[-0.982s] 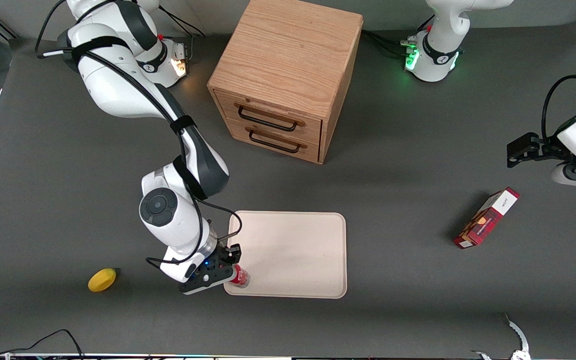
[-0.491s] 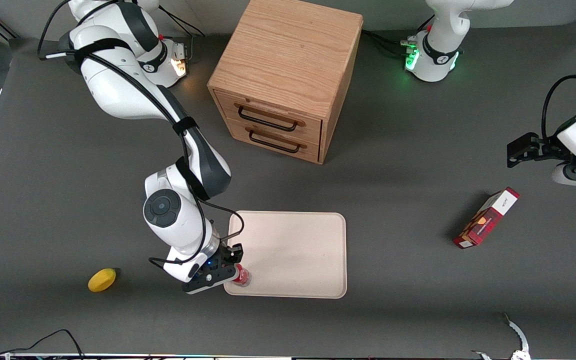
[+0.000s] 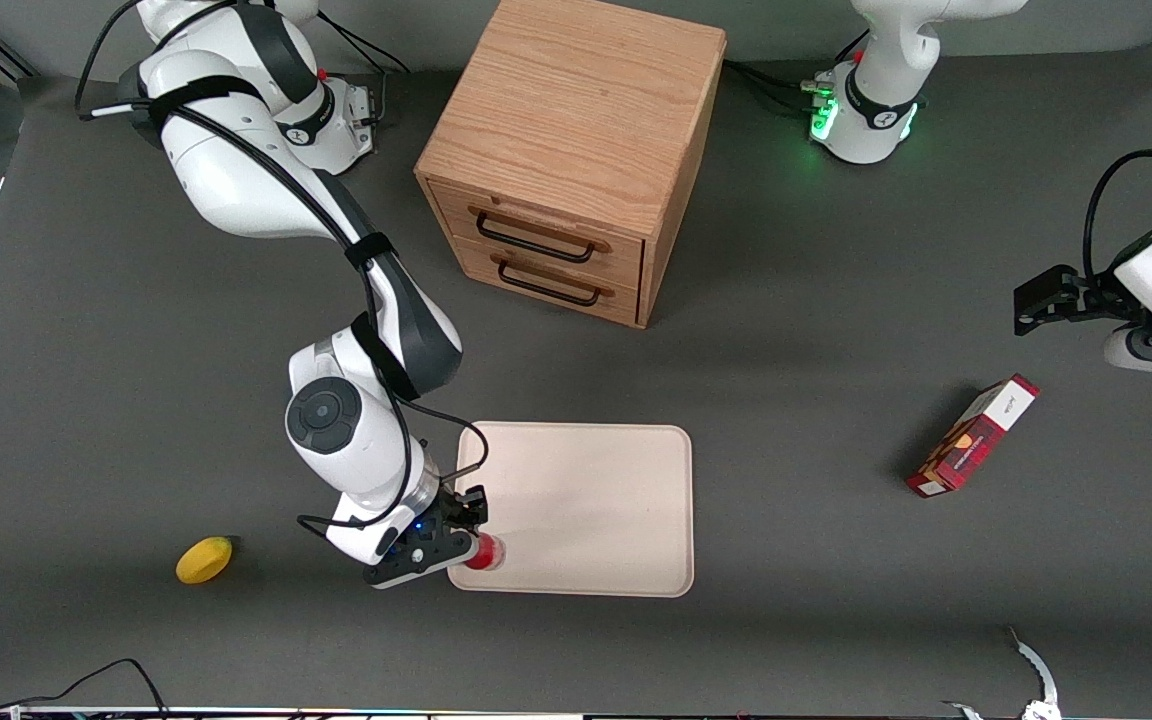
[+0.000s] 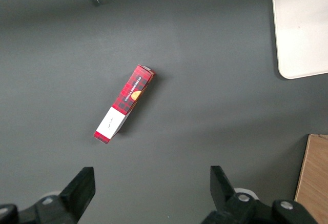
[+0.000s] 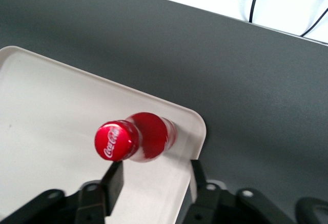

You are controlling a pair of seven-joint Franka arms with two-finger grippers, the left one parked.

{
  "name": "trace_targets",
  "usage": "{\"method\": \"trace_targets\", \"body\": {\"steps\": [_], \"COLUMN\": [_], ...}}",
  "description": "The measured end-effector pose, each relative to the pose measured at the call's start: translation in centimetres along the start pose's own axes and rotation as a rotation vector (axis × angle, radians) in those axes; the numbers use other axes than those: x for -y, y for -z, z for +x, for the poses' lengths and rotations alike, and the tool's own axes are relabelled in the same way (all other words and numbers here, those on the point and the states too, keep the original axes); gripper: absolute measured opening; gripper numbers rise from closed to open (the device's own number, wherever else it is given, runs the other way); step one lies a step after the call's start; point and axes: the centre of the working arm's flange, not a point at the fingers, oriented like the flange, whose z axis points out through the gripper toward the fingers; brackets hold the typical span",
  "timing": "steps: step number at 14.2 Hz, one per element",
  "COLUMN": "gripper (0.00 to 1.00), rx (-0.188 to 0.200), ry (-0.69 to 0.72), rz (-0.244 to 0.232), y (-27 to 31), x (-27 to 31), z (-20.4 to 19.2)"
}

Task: Place coke bottle on tray

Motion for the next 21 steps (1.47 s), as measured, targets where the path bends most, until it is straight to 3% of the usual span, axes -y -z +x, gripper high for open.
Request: {"method": "trace_targets", "body": {"steps": [3,4,8,11,17,21], "gripper": [0.96,1.0,1.0,1.0,1.0,1.0], "rx": [-0.005,-0.003,0.019,0.024,0.08,0.14], "ry": [-0.002,-0.004,-0.015,-0.036,-0.143,-0.202], "rz": [0.0,0.0,-0.007,-0.021,-0.066,-0.097], "y": [0.3,0.5,1.6,5.5,14.2,21.7], "x": [0.0,0.0,-0.2,-1.5,-9.4,-13.2], "z": [0.2,0.2,0.3,0.9,0.0,-3.2]}}
